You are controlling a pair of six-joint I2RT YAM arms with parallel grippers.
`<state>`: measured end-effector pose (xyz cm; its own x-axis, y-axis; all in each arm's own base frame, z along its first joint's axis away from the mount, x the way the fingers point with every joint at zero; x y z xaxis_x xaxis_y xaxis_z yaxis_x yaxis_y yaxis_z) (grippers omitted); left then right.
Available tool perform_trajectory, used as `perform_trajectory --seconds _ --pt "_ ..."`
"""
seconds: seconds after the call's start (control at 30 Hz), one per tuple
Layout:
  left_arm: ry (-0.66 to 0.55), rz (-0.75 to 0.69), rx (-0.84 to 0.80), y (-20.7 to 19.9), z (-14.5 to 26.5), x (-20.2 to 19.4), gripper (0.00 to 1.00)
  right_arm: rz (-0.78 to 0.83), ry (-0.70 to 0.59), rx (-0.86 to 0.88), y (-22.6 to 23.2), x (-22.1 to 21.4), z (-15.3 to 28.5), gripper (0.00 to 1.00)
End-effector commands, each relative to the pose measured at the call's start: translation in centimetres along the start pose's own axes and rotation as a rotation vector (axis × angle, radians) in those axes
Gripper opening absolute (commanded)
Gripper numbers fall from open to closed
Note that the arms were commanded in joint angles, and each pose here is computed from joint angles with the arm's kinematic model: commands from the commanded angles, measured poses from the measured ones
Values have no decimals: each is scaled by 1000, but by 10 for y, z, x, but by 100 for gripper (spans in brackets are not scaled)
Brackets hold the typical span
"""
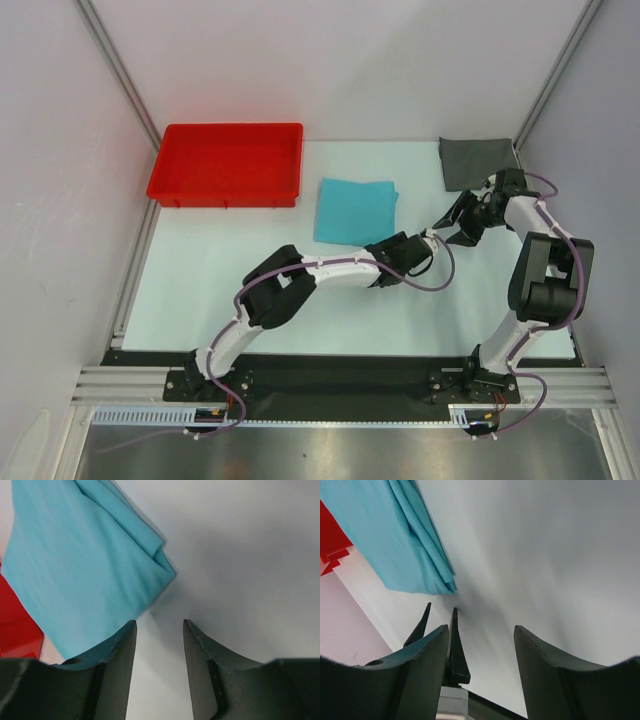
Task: Fold and stack the t-shirts
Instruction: Neatly place the folded tshirt to the corner
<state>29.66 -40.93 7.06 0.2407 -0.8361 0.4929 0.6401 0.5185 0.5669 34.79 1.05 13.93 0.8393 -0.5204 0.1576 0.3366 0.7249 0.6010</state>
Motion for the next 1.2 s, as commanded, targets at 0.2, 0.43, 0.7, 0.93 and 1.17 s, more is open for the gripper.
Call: perform_trajectory --seconds 0.2,0.43,0.7,0.93,1.17 --pt "28 -53 39 -4 -40 8 34 29 -17 41 7 2 5 61" --pt "19 -5 3 5 -51 15 21 8 -12 63 9 4 1 61" --pt "13 38 -38 15 -49 19 0 -19 -8 102 13 7 -5 61" --pt "-45 129 -108 40 -19 36 0 6 5 232 31 13 -19 84" --pt "-94 227 -156 72 7 40 1 -49 41 360 49 29 -42 92"
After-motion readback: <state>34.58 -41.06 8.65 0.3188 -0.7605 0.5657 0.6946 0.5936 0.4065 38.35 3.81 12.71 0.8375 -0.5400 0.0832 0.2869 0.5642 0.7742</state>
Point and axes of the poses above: each gripper's point midway between its finger pads, its own z axis back along the fingers, its own y axis along the line the jaws close on, x = y × z, the point moved 6 cm from there along z, back along the fingers, and after that the axes turned 2 degrees about z, right-handed, at the moved point
